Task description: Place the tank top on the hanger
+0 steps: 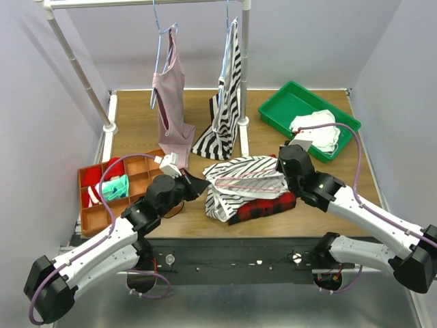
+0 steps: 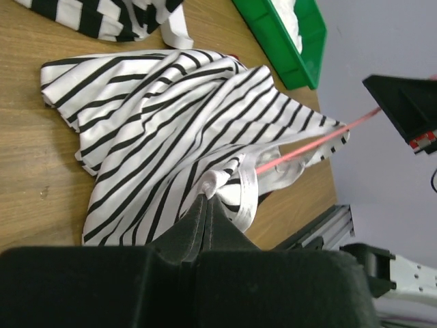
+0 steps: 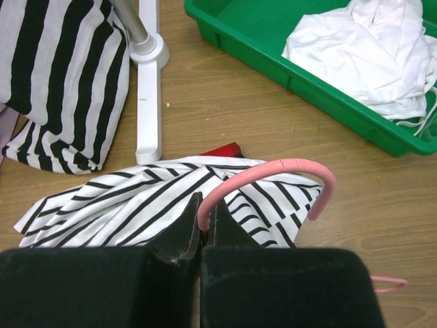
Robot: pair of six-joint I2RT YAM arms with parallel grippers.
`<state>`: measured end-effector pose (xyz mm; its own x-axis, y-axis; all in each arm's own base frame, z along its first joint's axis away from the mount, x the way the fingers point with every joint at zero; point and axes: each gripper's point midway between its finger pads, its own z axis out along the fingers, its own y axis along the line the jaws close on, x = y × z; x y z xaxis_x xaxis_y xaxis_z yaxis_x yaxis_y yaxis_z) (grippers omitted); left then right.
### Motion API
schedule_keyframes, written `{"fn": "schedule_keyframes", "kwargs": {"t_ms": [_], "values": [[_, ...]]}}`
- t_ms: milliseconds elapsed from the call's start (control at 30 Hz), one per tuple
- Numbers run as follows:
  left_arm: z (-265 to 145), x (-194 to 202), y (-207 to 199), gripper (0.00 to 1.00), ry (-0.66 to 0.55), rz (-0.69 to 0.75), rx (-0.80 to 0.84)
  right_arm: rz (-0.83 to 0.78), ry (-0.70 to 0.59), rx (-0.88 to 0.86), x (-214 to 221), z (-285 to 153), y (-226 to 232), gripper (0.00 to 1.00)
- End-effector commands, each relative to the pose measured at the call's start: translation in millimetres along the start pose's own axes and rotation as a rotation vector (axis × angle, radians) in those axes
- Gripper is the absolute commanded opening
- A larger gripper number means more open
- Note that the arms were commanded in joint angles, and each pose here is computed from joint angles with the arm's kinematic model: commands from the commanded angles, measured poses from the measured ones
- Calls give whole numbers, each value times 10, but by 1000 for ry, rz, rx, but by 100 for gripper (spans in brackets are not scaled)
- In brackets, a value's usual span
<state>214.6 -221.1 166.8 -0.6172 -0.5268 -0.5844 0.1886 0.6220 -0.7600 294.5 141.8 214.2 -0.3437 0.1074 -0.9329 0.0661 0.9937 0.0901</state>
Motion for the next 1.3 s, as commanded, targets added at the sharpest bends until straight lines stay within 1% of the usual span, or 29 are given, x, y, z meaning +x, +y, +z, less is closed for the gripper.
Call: {"fn": "schedule_keyframes", "kwargs": {"t_ms": [0,100,133,200,233,267,333,400,433,500,533,600,667,700,733,767,800,833,900,933,967,1000,1033,1067,1100,1133,1167,1200,1267], "values": [[-95,14,-254,0,83,103,81,28,-45,38,-207,-9,3,1],[-94,-37,-345,0,90,128,90,22,-46,21,-242,-4,61,1],[-91,-120,-418,0,70,135,92,24,-46,9,-254,-8,89,1],[-43,-144,-416,0,77,157,70,27,-55,-14,-309,-34,144,1],[-37,-230,-530,0,65,166,84,28,-58,-33,-341,-52,175,1],[8,-204,-538,0,87,183,81,19,-62,-39,-370,-62,187,1],[21,-306,-691,0,81,203,97,23,-80,-54,-511,-111,238,1],[51,-337,-674,0,90,239,65,14,-94,-64,-618,-158,255,1],[41,-432,-751,0,70,252,69,22,-107,-76,-699,-188,273,1],[38,-468,-758,0,76,284,52,13,-125,-110,-794,-230,317,1],[24,-537,-845,0,63,293,65,15,-131,-136,-852,-253,373,1],[20,-565,-926,2,70,313,83,-4,-125,-147,-874,-237,430,1],[16,-657,-1061,2,60,343,106,-17,-129,-173,-989,-245,532,1],[13,-673,-1075,2,67,356,102,-52,-103,-173,-924,-197,603,1],[11,-791,-1206,2,55,399,110,-68,-121,-179,-1084,-236,689,1],[6,-807,-1202,2,63,411,99,-92,-115,-175,-1085,-246,721,1],[-17,-880,-1298,3,52,425,114,-100,-122,-165,-1139,-248,742,1],[6,-882,-1295,8,64,447,108,-104,-141,-170,-1275,-284,761,1],[-4,-912,-1296,16,72,468,101,-136,-145,-174,-1364,-300,813,1],[-24,-970,-1368,31,64,486,118,-161,-153,-169,-1425,-309,809,1],[-48,-991,-1387,39,68,498,119,-161,-175,-172,-1590,-362,815,1],[-78,-1046,-1429,48,58,506,122,-179,-183,-183,-1651,-375,850,1],[-151,-1163,-1573,60,28,519,145,-223,-189,-187,-1705,-369,881,1],[-197,-1223,-1622,62,17,540,149,-240,-198,-188,-1774,-385,891,1],[-249,-1293,-1703,65,-2,552,163,-227,-235,-197,-1994,-463,902,1],[-380,-1421,-1905,73,-42,563,214,-269,-247,-197,-2065,-463,932,1],[-443,-1491,-1988,75,-66,586,233,-278,-256,-206,-2143,-494,949,1],[-509,-1562,-2075,76,-89,596,251,-244,-313,-236,-2457,-649,964,1],[-723,-1764,-2344,77,-164,618,315,-286,-329,-269,-2634,-707,1055,1]]}}
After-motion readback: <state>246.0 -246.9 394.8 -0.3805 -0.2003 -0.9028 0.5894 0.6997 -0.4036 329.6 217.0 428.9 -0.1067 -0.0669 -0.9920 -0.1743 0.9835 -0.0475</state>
